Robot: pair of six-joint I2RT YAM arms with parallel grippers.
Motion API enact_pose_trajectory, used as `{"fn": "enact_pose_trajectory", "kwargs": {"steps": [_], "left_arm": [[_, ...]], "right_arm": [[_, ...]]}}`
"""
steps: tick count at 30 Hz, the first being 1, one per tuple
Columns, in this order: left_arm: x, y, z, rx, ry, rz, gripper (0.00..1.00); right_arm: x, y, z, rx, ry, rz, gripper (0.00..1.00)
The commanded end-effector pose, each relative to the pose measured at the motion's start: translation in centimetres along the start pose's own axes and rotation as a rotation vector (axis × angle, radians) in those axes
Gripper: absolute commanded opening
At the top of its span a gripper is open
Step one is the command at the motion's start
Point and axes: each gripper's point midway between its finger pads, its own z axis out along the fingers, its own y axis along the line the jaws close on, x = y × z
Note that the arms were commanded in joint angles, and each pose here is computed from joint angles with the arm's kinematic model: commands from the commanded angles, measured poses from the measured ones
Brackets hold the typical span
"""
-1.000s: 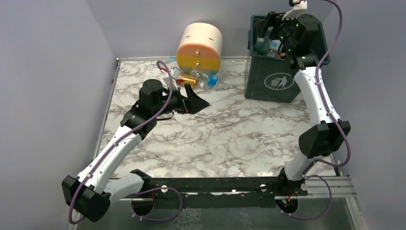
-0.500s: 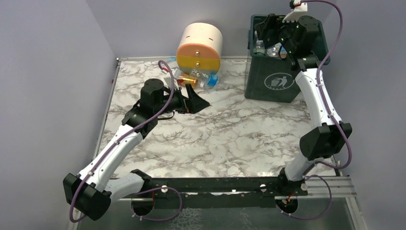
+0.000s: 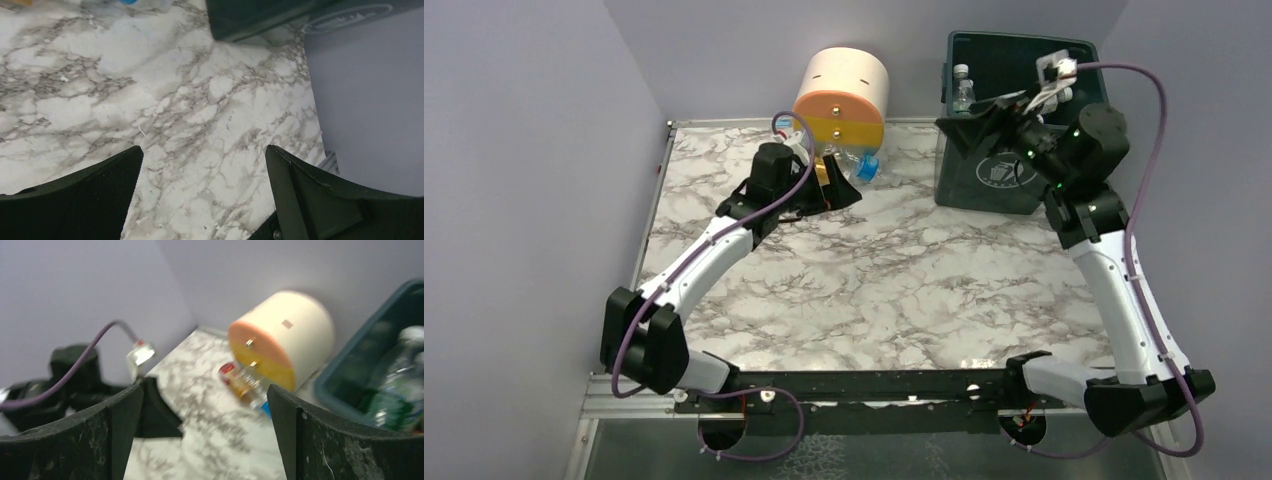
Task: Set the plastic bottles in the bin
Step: Place the plastic bottle in the trash bin, then pick up the plastic bottle at the center of the board.
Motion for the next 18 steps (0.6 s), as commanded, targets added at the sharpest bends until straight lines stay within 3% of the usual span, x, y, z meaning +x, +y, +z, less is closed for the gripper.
{"fn": "enact_pose_trajectory", "kwargs": {"steps": [1,6,9,18], "left_arm": [[-5.7,1.8,2.8,-0.075,-0.139,0.007,0.99],[-8.3,4.1,7.2,-0.161,-0.149,-0.032,0.99],[-7.8,5.6,10.5,-0.173,-0.127,-0.121,0.99],[-5.9,6.9,17.2,-0.214,-0.200,-0.353,0.99]], "right_arm": [[6.5,4.3,-0.9,-0.137,0.165,0.096,0.97],[11.2,6.3,-3.4,-0.169,0.255,0.166,0.96],[13.3,6.0,-5.2,-0.138,0.287,0.192,0.96],[14.9,5.9,-7.7,-0.100,0.332,0.203,0.96]]}}
